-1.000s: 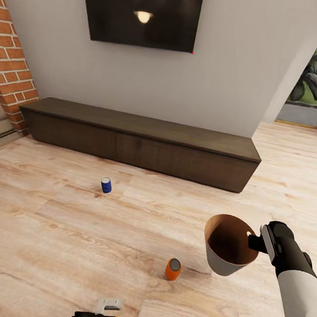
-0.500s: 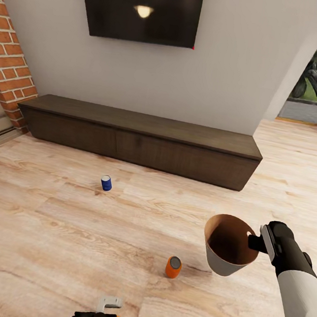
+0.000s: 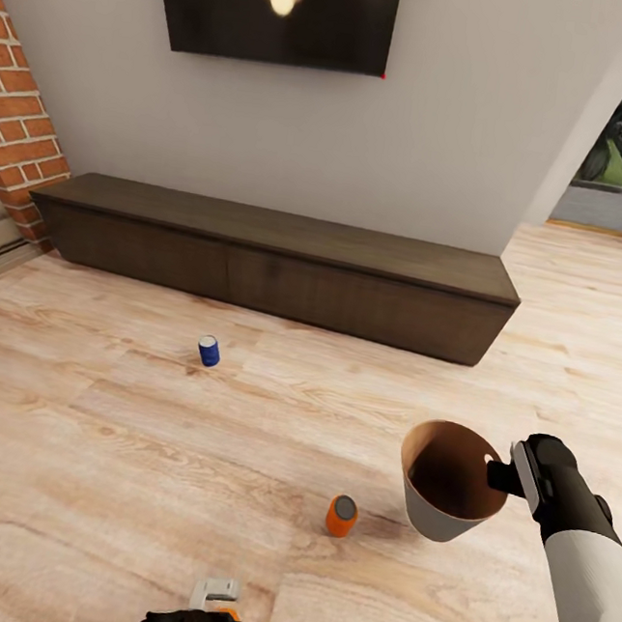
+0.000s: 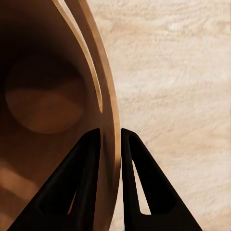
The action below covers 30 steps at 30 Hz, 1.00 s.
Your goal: Put the three can of soda from the living room inside the tash can in the kitchen.
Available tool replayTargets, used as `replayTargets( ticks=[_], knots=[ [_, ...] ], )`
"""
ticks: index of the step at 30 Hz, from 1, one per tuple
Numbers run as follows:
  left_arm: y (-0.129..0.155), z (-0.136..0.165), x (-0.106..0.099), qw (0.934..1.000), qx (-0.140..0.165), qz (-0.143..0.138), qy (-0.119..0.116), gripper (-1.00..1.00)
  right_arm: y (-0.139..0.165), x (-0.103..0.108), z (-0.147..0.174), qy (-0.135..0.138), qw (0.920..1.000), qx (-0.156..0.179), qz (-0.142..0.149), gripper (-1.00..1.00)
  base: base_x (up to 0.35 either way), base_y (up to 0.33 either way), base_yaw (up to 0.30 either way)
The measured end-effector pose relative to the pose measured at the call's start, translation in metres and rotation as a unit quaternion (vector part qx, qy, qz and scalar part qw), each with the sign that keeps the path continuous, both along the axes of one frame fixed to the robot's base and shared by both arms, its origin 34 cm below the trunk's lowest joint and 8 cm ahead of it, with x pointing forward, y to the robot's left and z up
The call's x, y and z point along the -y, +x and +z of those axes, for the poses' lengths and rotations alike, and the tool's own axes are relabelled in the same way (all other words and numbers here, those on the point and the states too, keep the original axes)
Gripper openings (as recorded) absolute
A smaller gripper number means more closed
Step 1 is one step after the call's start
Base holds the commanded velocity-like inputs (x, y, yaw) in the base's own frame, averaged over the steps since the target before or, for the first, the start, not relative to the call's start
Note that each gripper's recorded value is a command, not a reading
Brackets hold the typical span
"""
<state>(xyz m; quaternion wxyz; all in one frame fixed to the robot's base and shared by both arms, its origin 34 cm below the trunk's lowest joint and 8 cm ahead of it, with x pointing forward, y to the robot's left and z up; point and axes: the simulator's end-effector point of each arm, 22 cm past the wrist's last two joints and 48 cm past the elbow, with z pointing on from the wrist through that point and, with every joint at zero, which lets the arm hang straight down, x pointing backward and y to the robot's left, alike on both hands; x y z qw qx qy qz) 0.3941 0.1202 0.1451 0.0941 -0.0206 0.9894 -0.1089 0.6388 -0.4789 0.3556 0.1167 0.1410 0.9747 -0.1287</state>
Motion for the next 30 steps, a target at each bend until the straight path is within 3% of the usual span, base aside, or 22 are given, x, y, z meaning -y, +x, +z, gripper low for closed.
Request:
replayTargets(
  ticks=[30],
  knots=[
    [-0.002,-0.007,0.001,1.0000,0.002,0.002,0.000,1.00,-0.003,-0.002,-0.015,0.001,0.9999,-0.012,0.002,-1.00,0.000,0.000,0.000]
  ],
)
